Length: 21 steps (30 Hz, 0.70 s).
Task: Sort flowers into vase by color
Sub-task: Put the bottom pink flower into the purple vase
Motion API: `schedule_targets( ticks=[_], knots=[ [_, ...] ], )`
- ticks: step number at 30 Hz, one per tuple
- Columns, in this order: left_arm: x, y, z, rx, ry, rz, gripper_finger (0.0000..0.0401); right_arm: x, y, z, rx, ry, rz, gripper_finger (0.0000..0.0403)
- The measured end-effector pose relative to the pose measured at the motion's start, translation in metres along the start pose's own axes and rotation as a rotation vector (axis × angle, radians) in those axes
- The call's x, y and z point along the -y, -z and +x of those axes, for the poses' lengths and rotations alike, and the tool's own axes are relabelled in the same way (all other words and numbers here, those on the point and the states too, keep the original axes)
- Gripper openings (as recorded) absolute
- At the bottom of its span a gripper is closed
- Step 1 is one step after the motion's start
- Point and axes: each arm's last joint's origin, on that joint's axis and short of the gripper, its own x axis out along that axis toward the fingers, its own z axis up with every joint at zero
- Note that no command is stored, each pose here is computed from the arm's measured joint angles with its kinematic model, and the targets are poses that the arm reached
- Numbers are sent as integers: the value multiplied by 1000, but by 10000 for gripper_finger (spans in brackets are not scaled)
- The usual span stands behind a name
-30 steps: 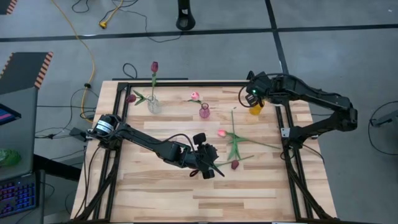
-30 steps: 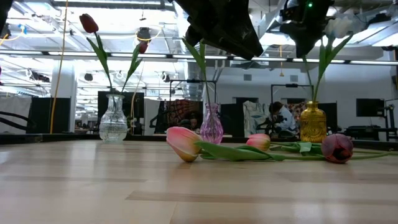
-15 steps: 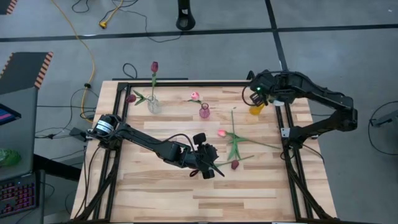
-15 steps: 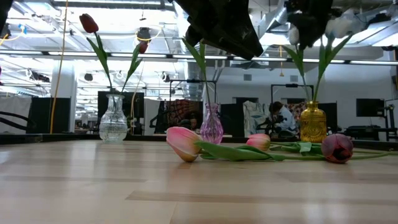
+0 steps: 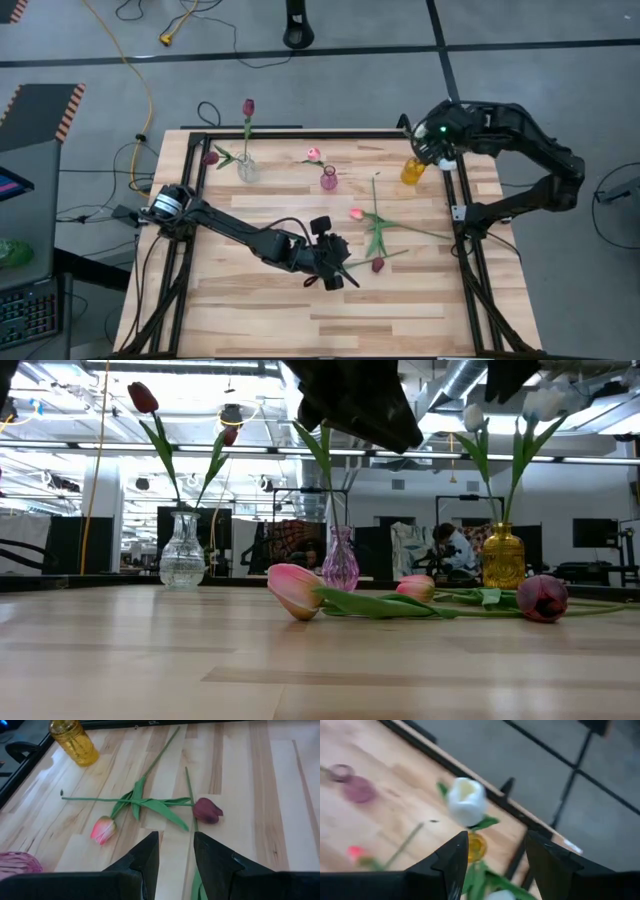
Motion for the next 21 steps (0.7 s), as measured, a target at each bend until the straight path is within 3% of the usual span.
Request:
schedule_targets(
  ticks=[9, 21],
  knots=[
    [11, 3, -6, -2, 22, 31, 111, -6, 14, -24, -31, -284, 16, 223],
    [15, 10, -9, -76, 95, 7, 111, -45, 38, -52, -33, -477, -80, 223]
  ],
)
